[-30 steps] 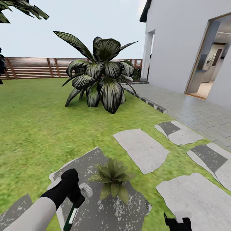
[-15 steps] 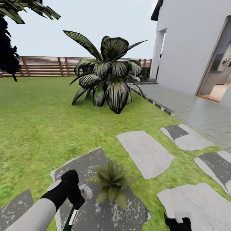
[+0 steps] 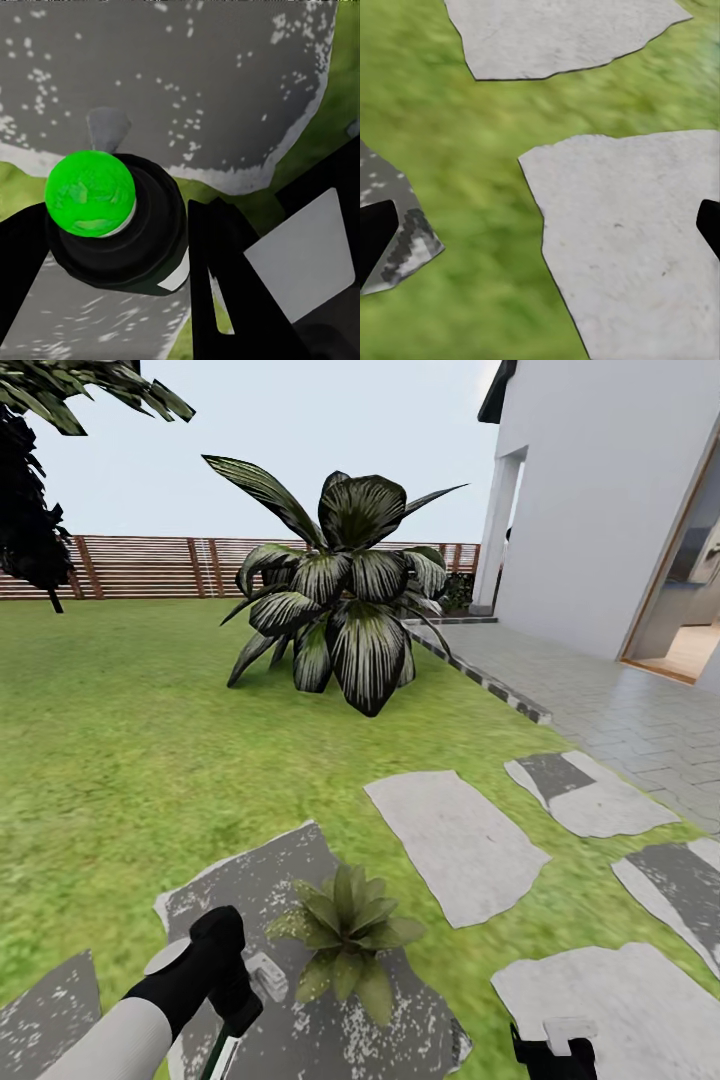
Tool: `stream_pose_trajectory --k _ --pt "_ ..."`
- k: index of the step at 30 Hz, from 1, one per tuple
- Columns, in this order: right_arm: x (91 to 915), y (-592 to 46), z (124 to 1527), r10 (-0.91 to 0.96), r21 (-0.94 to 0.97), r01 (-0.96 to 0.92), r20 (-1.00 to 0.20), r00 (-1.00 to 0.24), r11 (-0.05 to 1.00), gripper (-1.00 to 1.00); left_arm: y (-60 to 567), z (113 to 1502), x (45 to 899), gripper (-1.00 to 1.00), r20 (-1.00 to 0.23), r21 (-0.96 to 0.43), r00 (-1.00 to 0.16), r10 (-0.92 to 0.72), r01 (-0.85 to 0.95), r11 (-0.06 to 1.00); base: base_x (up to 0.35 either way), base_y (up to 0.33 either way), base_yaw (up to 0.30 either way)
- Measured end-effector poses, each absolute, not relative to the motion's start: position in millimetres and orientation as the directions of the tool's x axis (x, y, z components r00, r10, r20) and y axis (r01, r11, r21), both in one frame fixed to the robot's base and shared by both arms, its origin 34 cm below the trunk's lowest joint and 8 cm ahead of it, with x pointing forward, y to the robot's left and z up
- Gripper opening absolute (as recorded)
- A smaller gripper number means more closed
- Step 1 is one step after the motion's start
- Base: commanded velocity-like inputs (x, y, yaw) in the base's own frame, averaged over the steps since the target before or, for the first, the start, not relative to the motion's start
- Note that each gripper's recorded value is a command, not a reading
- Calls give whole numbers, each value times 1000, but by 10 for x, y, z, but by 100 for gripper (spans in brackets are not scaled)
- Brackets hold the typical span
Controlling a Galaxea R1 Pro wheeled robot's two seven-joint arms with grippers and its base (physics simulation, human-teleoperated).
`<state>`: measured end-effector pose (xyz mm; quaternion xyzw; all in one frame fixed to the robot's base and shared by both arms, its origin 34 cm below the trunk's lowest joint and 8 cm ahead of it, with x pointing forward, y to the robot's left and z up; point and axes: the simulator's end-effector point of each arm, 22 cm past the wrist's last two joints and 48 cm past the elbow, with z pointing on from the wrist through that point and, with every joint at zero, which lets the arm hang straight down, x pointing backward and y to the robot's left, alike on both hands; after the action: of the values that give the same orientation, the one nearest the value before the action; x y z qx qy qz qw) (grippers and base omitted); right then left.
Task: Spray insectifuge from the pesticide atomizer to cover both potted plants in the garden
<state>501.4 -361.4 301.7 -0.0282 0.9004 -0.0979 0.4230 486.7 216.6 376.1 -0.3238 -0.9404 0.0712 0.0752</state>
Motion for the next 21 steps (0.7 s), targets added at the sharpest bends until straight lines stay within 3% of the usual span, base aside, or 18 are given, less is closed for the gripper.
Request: stream_pose_trajectory --k 13,21 --pt "5015 -3615 3016 -134 -200 32 -756 -640 979 100 2161 3765 4876 -100 93 -180 -778 621 600 779 -91 -244 0" --pt "5015 -3613 3016 -133 -200 32 -756 -641 979 100 2163 3768 4879 -100 92 -180 -779 620 599 780 -31 -42 150"
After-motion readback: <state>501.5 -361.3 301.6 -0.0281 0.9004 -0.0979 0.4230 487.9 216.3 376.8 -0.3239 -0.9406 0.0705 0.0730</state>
